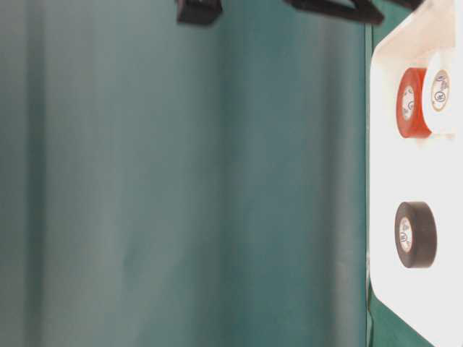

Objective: Put the tape into the white case with the right arm.
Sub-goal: 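Open the right gripper and withdraw it to the right, then move the right gripper down toward the yellow tape roll, then lower the right gripper into the yellow roll's hole and grasp it, then carry the yellow tape roll into the tray between black and red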

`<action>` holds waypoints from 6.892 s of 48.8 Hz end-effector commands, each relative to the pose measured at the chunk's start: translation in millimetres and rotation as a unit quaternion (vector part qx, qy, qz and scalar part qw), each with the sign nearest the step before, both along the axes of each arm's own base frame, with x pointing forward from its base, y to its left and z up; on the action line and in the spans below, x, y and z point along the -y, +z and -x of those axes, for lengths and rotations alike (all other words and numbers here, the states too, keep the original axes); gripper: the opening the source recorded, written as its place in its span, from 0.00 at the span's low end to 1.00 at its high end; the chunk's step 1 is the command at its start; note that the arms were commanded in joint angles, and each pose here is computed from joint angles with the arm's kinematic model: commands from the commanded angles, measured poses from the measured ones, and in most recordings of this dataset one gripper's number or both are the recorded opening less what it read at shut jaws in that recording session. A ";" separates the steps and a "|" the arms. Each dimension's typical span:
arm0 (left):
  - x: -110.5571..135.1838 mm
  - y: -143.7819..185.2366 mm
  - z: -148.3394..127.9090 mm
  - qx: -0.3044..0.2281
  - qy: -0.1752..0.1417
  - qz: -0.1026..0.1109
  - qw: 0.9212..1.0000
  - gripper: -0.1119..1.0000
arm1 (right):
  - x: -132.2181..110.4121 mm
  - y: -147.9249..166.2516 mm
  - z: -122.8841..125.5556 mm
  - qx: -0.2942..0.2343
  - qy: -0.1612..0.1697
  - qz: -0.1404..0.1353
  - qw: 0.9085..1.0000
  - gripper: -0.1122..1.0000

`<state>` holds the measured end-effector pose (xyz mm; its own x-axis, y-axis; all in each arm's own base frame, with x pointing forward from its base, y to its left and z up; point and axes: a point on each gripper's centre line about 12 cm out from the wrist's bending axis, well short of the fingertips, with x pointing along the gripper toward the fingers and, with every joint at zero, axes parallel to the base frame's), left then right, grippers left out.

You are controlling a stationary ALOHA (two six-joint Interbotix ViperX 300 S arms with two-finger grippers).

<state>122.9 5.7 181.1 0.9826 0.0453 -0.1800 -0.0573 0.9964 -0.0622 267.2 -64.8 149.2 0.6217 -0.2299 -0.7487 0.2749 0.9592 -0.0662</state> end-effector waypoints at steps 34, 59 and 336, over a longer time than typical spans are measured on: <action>-0.1 5.2 -1.1 0.007 0.000 0.000 1.000 0.10 | -20.0 12.5 94.4 0.111 -0.023 -0.013 0.993 0.73; -0.1 5.0 -1.2 0.006 0.000 0.000 1.000 0.10 | -43.5 12.9 98.3 0.130 0.024 -0.040 0.990 0.73; -0.1 5.0 -1.2 0.006 0.000 0.000 1.000 0.10 | -138.2 11.1 -134.1 -0.080 0.054 -0.033 0.995 0.11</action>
<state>122.9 5.5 180.9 0.9824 0.0437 -0.1815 -0.0558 0.9965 -0.0621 394.1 79.6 146.8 0.4791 -0.1118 -0.8706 0.1477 0.9880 -0.0456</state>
